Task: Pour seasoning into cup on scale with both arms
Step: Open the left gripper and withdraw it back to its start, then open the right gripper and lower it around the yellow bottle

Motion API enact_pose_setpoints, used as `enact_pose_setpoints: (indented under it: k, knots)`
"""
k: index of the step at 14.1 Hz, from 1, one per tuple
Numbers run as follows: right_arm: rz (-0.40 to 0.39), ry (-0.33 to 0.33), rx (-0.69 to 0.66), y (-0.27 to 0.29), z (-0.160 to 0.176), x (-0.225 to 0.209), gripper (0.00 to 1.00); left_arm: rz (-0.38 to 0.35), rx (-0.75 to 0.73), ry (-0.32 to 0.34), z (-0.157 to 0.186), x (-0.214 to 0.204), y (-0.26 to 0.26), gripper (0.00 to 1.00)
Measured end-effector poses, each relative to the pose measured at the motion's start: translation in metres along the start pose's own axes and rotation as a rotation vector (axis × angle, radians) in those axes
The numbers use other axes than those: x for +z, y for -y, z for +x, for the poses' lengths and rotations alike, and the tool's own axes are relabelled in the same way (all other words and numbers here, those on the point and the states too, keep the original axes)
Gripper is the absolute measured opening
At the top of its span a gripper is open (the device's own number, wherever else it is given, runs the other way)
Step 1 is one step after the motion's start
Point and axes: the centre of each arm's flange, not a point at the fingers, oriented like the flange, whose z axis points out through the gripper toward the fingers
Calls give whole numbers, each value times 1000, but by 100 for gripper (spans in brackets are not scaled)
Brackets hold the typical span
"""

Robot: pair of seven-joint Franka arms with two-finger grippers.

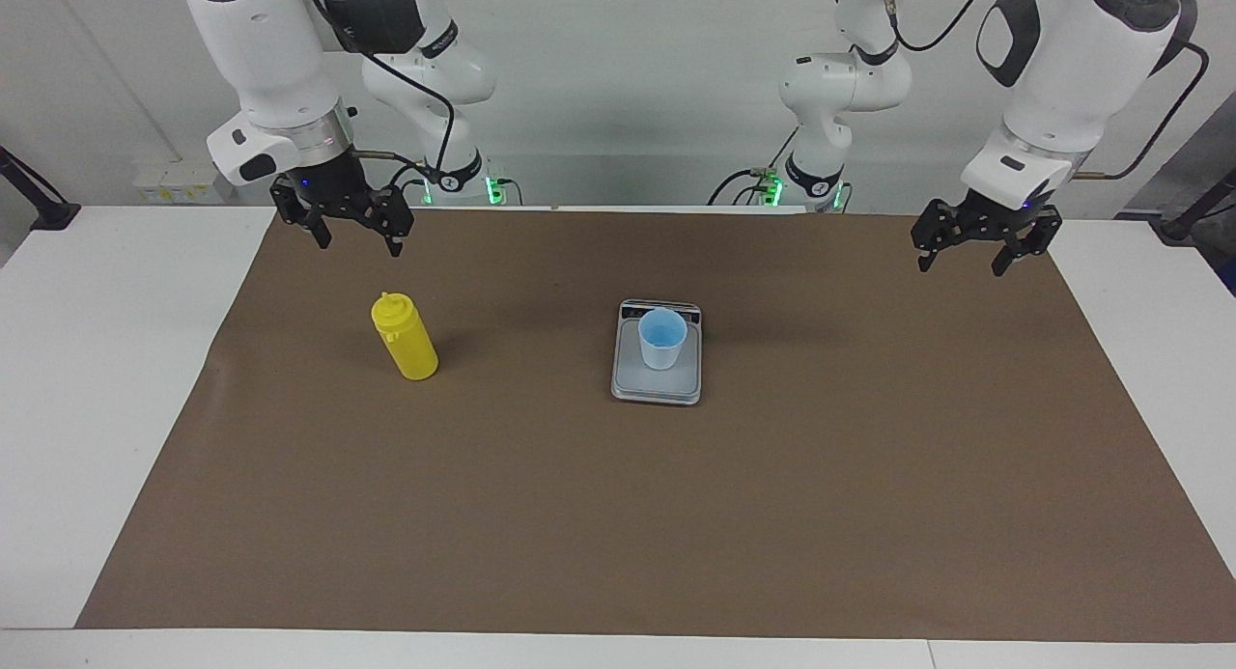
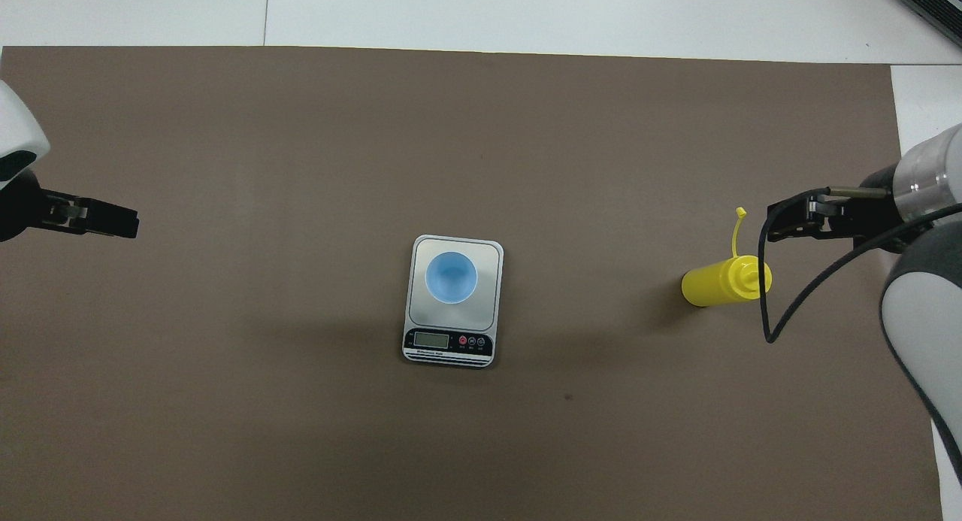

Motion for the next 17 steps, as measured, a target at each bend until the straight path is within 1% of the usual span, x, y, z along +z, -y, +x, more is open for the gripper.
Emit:
enact_pose_setpoints:
  k: [1, 5, 12, 13, 14, 16, 17]
  knots:
    - [0, 0, 0, 0, 0, 0, 100, 0, 1, -3, -1, -2, 0, 100]
    - [0, 0, 0, 0, 0, 0, 100, -3, 1, 27, -4, 0, 0, 100]
    - [2, -8, 5, -1, 1, -1, 100, -3, -6, 26, -4, 0, 4, 100]
    - [5, -21, 30, -6, 4, -1, 100, -5, -12, 26, -5, 0, 7, 100]
    - [9, -35, 92, -16, 7, -2, 100, -12, -23, 26, -5, 0, 11, 100]
    - [15, -44, 280, -40, 13, 3, 100, -26, -37, 25, -6, 1, 17, 100]
    - [22, -37, 365, -50, 15, 9, 100, -27, -42, 25, -6, 1, 19, 100]
